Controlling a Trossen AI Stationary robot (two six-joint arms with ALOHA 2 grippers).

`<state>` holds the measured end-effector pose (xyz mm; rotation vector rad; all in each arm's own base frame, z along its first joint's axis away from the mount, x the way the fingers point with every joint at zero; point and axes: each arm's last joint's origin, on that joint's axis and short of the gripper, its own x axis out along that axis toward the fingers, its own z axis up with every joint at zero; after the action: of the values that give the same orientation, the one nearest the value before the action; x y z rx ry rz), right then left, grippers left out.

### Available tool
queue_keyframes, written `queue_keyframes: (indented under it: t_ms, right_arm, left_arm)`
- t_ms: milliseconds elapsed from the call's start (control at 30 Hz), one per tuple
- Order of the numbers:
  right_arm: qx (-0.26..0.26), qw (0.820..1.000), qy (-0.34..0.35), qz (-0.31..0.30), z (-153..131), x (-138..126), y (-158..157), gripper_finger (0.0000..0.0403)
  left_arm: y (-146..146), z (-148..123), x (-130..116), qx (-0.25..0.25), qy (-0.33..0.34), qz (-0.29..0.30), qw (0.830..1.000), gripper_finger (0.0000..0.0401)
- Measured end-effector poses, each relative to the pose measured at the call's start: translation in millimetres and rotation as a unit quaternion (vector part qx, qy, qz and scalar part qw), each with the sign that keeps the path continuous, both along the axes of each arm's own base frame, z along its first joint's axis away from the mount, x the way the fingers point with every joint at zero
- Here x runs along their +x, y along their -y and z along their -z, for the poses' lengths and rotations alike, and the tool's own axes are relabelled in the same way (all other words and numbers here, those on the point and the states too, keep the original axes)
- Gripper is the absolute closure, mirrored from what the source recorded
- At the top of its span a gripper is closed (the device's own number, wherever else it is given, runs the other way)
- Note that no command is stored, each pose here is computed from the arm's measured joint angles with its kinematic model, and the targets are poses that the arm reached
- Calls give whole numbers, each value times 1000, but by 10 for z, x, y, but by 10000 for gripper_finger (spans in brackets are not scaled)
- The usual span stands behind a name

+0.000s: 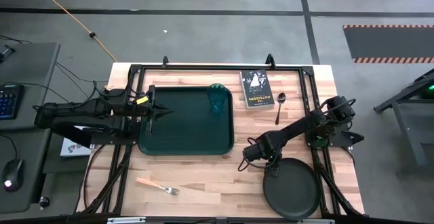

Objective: Pick and place plate/cup/fork/spoon on tray
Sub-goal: Put the black plate on the black tray

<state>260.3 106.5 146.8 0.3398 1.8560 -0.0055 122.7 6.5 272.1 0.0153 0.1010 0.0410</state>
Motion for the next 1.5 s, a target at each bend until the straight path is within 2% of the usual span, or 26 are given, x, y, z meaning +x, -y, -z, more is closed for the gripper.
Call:
queue_keyframes:
  t_ms: [500,900,1500]
  right_arm:
    - [-6,1000,13,-7,4,17,0,285]
    - [-1,1000,19,-19,-2,20,0,393]
    - [19,999,18,-21,-5,29,1,402]
  left_arm:
    - [0,0,0,-4,0,0,1000,401]
    - [0,1,0,-4,0,0,1000,401]
    - [0,0,0,-4,0,0,1000,401]
